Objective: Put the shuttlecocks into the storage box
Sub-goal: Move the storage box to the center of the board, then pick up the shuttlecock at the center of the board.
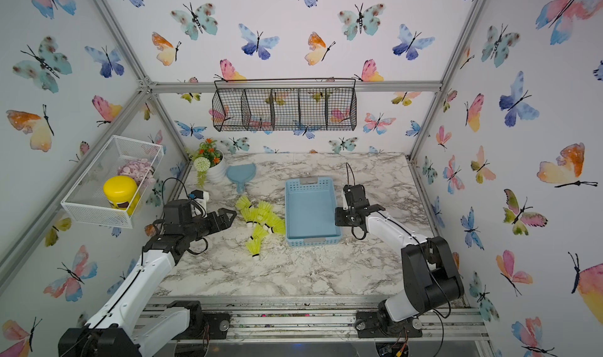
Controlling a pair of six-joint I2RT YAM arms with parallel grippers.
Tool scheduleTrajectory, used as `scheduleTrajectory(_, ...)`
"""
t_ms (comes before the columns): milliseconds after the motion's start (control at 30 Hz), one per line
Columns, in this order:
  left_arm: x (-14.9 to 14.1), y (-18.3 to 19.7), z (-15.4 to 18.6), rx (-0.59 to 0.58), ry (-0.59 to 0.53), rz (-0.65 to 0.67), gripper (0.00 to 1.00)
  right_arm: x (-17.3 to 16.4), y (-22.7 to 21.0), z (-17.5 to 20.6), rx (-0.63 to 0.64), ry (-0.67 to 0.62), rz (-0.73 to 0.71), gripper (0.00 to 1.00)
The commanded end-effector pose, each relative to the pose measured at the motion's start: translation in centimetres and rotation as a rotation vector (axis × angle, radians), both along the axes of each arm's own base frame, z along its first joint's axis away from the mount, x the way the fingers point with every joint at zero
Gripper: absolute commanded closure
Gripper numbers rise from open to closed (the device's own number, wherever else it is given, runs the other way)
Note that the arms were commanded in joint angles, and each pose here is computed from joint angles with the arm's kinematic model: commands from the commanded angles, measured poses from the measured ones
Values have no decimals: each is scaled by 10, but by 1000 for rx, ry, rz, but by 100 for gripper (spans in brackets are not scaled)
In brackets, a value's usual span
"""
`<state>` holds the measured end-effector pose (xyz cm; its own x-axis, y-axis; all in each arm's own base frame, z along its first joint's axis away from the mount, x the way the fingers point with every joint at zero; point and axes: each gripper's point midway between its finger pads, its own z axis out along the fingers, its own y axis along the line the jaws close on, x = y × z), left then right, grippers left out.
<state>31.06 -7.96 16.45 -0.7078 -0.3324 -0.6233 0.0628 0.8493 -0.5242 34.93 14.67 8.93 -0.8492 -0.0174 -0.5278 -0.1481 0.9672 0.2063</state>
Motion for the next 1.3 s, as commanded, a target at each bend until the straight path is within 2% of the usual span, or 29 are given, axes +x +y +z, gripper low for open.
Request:
scheduleTrajectory(0,2,-12,-10,-66,51,-28,16,4,-13,9,-39,-48,-50,62)
scheduleTrajectory(133,10,-16,-28,-65,102,-26,24,8,-15,18,-7,-71,-45,61)
scheduleTrajectory(267,22,-11,-44,-11,143,-2,31,10,-14,17,0,-67,-33,61)
scheduleTrajectory(467,53,11,-62,127,155,88,32,13,-17,18,5,-70,-31,61)
scheduleTrajectory(900,132,8,-46,251,-15,7,41,19,-32,16,20,-57,-27,60)
scheduleTrajectory(1267,162,1,-68,271,19,-49,51,18,-33,12,14,-49,-17,60)
